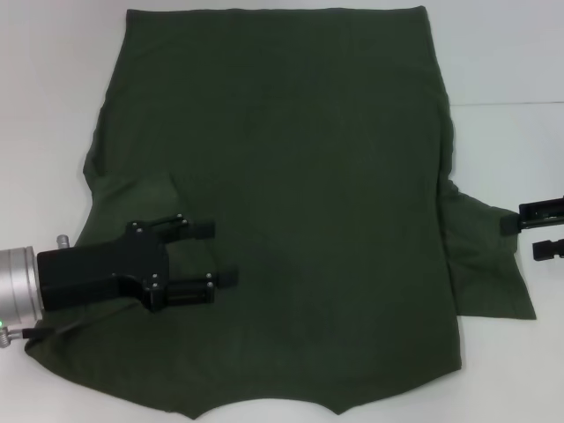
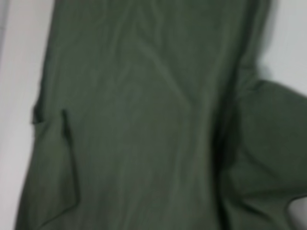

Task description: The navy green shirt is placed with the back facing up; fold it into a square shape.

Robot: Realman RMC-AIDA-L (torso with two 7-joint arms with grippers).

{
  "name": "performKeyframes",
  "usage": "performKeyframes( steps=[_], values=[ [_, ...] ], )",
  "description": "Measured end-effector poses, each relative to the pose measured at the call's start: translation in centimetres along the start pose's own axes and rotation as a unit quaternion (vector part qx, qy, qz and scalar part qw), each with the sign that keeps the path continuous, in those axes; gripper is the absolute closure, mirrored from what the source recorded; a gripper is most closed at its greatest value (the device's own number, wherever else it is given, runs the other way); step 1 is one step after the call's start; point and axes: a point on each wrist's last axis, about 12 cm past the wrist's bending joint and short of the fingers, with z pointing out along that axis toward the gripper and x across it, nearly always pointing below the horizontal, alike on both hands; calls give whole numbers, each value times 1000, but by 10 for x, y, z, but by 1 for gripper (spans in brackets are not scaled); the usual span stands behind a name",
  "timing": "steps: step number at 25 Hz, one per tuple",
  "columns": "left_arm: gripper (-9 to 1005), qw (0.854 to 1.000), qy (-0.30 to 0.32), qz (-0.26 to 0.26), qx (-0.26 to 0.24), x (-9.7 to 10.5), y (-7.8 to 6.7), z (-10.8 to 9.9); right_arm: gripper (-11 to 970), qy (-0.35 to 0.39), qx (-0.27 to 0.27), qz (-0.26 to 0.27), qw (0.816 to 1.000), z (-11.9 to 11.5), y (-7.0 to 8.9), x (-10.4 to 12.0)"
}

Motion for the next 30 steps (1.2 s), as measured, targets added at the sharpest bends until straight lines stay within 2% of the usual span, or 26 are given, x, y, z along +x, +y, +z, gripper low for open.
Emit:
performKeyframes(
  steps=[6,15,22,30],
  values=[
    [155,1000,4,0,0,-1,1,1,43,-12,31,5,999,6,-8,-2],
    [155,1000,18,2,4,-1,2,9,43,-20,45,7,999,16,-16,1],
    [155,1000,26,5,9,-1,2,13,43,-20,44,6,999,23,-18,4],
    [155,1000,25,7,11,-2,2,15,42,-23,40,-11,999,33,-12,2]
  ],
)
